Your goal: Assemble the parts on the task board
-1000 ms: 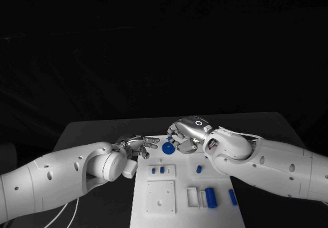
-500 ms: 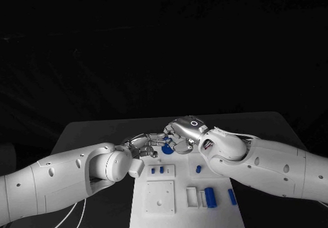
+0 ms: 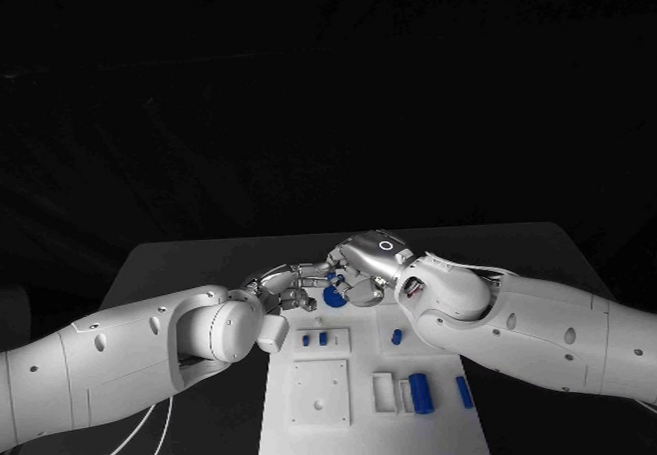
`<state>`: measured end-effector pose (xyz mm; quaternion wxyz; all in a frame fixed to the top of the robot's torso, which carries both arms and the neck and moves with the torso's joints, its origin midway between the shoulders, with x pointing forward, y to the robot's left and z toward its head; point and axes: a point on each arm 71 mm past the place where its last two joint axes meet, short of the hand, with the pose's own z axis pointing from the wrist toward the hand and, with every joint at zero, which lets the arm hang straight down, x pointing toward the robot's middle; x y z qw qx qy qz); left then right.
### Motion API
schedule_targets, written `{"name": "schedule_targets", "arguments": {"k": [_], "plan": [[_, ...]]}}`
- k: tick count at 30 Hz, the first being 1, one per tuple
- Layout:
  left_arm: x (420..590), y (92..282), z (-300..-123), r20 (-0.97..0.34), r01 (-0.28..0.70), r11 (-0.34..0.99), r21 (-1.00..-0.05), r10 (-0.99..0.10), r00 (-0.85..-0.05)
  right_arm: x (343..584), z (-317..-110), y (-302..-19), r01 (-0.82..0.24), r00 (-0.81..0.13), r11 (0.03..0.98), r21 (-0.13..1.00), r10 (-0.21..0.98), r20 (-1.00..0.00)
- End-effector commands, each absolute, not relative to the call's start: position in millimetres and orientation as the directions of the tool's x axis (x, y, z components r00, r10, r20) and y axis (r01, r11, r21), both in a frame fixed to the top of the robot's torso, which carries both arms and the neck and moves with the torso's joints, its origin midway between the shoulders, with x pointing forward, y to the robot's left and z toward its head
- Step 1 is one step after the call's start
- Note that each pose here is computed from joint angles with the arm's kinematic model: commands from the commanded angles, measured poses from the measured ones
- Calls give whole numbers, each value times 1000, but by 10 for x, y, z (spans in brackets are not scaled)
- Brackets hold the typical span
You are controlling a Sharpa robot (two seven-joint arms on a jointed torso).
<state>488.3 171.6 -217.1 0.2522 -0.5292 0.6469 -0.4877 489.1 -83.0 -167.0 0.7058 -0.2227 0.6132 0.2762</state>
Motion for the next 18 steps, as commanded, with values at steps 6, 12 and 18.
{"name": "schedule_targets", "arguments": {"k": [6,12,18], "plan": [[4889,1709,-2157,181,-429,-32,-903,-933,-312,4869,-1674,-805,-668,97,744,11,102,-990],[4888,1699,-2160,171,-430,-20,-902,-934,-315,4863,-1672,-791,-669,98,743,10,102,-990],[4875,1680,-2164,157,-433,2,-901,-931,-331,4871,-1677,-794,-665,96,747,10,98,-991]]}}
